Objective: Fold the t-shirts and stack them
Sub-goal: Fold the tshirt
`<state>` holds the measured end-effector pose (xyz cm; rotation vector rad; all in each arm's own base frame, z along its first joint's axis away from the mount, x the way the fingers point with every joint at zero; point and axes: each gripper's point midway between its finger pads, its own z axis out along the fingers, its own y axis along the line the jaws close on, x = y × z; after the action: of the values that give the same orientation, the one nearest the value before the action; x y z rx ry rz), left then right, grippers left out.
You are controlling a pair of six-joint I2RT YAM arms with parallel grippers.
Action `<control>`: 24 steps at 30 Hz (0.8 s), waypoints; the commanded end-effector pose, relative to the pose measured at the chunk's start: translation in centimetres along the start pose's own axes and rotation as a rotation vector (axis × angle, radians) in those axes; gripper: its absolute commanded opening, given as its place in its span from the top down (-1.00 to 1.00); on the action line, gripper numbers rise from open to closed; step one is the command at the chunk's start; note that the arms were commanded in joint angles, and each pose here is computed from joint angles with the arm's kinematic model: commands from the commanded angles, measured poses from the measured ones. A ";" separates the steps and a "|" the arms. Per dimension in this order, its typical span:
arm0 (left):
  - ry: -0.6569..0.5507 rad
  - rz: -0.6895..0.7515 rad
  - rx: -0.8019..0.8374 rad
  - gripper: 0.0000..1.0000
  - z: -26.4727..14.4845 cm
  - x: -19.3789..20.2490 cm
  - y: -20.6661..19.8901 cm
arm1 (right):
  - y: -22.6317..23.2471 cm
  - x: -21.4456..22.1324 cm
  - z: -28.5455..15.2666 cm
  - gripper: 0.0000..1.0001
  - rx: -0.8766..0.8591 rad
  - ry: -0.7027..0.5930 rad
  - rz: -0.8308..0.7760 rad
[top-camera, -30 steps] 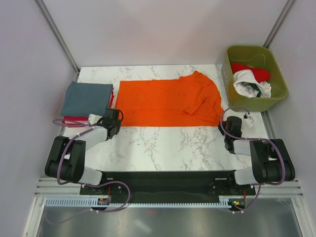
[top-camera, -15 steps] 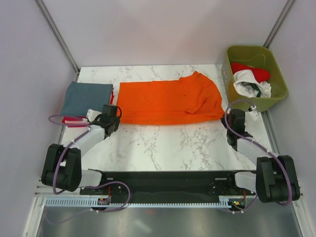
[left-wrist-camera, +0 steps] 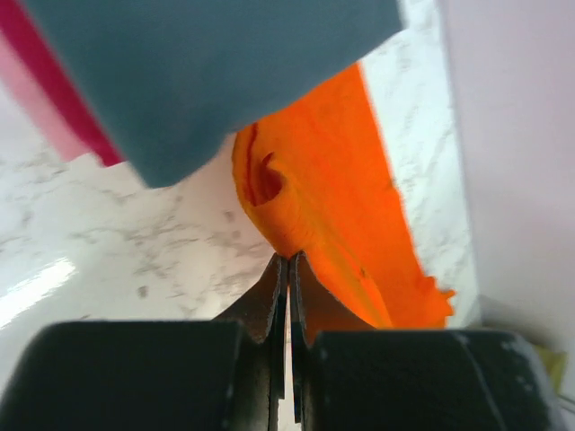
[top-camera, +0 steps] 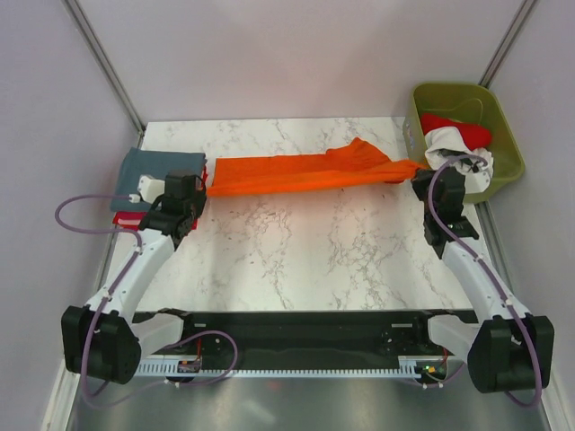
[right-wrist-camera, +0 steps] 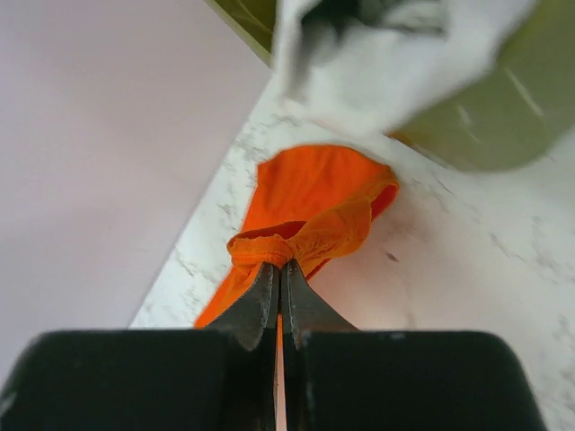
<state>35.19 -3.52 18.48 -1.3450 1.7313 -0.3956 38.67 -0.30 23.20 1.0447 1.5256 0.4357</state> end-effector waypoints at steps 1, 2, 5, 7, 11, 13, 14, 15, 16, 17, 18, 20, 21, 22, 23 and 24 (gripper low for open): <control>-0.006 0.074 -0.120 0.95 0.4 0.6 5.0 | -5.0 1.6 -1.1 1.00 0.119 0.017 -0.008; -0.003 0.077 -0.132 0.95 0.5 0.8 5.8 | -5.2 1.5 -1.5 1.00 0.115 0.010 -0.010; -0.018 0.087 -0.114 0.95 0.0 0.3 5.4 | -5.8 1.2 -2.2 1.00 0.130 0.005 -0.044; -0.036 0.105 -0.095 0.95 -0.4 -0.4 4.8 | -5.5 0.4 -2.7 1.00 0.137 -0.012 -0.061; -0.059 0.102 -0.044 0.95 -1.6 -1.6 3.0 | -4.5 -0.7 -3.6 1.00 0.123 -0.021 -0.066; -0.061 0.101 -0.038 0.96 -1.8 -1.7 2.9 | -4.0 -1.0 -3.8 1.00 0.111 -0.024 -0.058; -0.060 0.103 -0.042 0.95 -1.8 -1.7 3.0 | -4.1 -1.0 -4.0 1.00 0.112 -0.020 -0.056; -0.054 0.106 -0.045 0.95 -1.8 -1.6 3.1 | -4.2 -0.9 -4.0 1.00 0.113 -0.018 -0.054; -0.052 0.107 -0.050 0.95 -1.7 -1.5 3.3 | -4.3 -0.8 -4.0 1.00 0.116 -0.014 -0.052; -0.049 0.109 -0.056 0.95 -1.7 -1.3 3.6 | -4.5 -0.6 -4.0 1.00 0.122 -0.007 -0.052; -0.045 0.106 -0.058 0.95 -1.7 -1.3 3.8 | -4.8 -0.2 -4.0 1.00 0.130 0.003 -0.049; -0.032 0.108 -0.070 0.95 -1.6 -0.8 4.5 | -5.6 0.4 -4.1 1.00 0.149 0.022 -0.045; -0.026 0.110 -0.072 0.95 -1.6 -0.7 4.8 | -6.1 0.8 -4.3 1.00 0.155 0.030 -0.036; -0.027 0.108 -0.070 0.96 -1.8 -0.7 5.1 | -6.5 1.0 -4.4 1.00 0.162 0.035 -0.029; -0.019 0.107 -0.086 0.96 -1.7 -0.3 6.0 | -7.2 1.4 -4.8 1.00 0.172 0.040 -0.025; -0.010 0.101 -0.083 0.95 -1.8 -0.1 6.4 | -7.6 1.5 -5.0 1.00 0.177 0.039 -0.016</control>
<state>31.03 -2.81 15.81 -1.3149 1.8241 -0.3228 32.43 -0.82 18.29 1.1127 1.6661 0.3423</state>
